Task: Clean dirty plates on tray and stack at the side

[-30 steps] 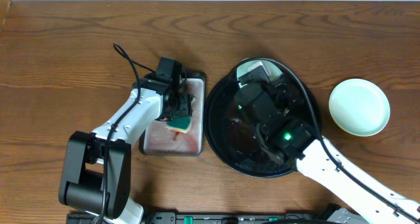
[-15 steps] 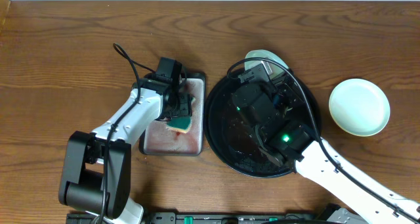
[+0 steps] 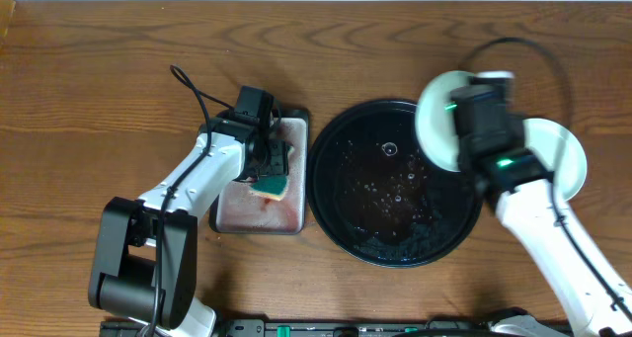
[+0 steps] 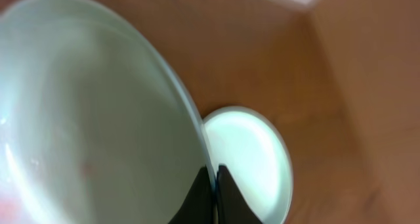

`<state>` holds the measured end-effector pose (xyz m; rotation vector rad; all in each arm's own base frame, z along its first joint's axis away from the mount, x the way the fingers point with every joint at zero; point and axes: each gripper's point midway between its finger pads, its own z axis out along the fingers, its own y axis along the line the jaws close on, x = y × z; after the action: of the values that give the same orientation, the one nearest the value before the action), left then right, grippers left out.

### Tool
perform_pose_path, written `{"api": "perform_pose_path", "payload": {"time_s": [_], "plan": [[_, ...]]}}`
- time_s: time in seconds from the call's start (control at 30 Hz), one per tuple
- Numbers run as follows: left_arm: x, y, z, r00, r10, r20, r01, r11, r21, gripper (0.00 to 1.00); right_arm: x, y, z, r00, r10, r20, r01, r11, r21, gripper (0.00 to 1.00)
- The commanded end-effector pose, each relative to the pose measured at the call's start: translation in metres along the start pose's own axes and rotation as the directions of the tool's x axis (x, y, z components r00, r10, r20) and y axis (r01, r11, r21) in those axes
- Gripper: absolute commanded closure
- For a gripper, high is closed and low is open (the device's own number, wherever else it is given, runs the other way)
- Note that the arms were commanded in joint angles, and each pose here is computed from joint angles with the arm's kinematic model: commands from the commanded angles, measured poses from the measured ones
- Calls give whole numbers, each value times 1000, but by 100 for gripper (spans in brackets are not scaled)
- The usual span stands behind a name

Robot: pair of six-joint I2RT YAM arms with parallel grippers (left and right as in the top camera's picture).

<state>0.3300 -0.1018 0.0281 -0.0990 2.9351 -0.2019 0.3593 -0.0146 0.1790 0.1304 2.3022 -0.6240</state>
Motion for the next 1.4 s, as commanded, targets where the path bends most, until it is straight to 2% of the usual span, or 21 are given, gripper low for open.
{"api": "perform_pose_path", "payload": {"time_s": [0.0, 0.13, 0.3, 0.53, 0.6, 0.67, 0.73, 0.77, 0.87, 0.93, 1.0, 1.1, 1.2, 1.23, 1.27, 1.37], "plan": [[4, 6, 2, 1000, -1, -10, 0, 1000, -18, 36, 16, -15, 26, 913, 374, -166, -395, 910, -126, 99], [4, 6, 2, 1000, 0, -10, 0, 1000, -18, 36, 33, -49, 48, 788, 547, -282, -597, 791, -136, 99], [4, 6, 2, 1000, -1, -10, 0, 1000, -18, 36, 71, -105, 68, 614, 714, -335, -746, 664, 47, 99], [3, 6, 2, 1000, -1, -9, 0, 1000, -18, 36, 106, -140, 85, 519, 779, -352, -782, 599, 171, 99], [3, 6, 1, 1000, 0, -8, 0, 1000, -18, 31, 111, -141, 88, 509, 782, -360, -783, 595, 185, 98], [0, 5, -1, 1000, -3, 4, 3, 1000, -14, 28, 111, -139, 90, 506, 781, -368, -786, 592, 176, 71], [-5, 7, -8, 999, -16, 28, 16, 1000, -8, 24, 106, -131, 91, 503, 773, -387, -799, 586, 132, 56], [-9, 8, -14, 998, -36, 47, 36, 999, -3, 23, 99, -123, 91, 517, 753, -406, -804, 591, 72, 53], [-19, 16, -33, 988, -115, 105, 114, 993, 15, 19, 59, -85, 84, 639, 632, -439, -762, 599, -248, 50], [-26, 24, -46, 972, -186, 141, 183, 983, 31, 18, 31, -56, 70, 746, 529, -405, -666, 574, -477, 45], [-31, 32, -55, 962, -218, 167, 214, 976, 42, 18, 8, -23, 50, 847, 416, -330, -522, 537, -663, 35], [-26, 45, -57, 957, -250, 150, 249, 968, 25, 18, 7, 17, 34, 922, 274, -274, -384, 562, -733, 27], [-1, 54, -55, 961, -272, 56, 273, 962, -24, 18, 28, 48, 25, 953, 117, -279, -288, 631, -720, 14], [8, 57, -55, 961, -275, 20, 275, 960, -43, 18, 38, 54, 22, 954, 70, -293, -265, 657, -706, 4], [20, 60, -55, 961, -276, -21, 274, 959, -67, 18, 51, 58, 19, 948, 14, -318, -240, 687, -685, 1], [42, 65, -59, 954, -286, -95, 274, 955, -115, 18, 83, 63, 8, 911, -98, -400, -202, 740, -641, 1]]}}
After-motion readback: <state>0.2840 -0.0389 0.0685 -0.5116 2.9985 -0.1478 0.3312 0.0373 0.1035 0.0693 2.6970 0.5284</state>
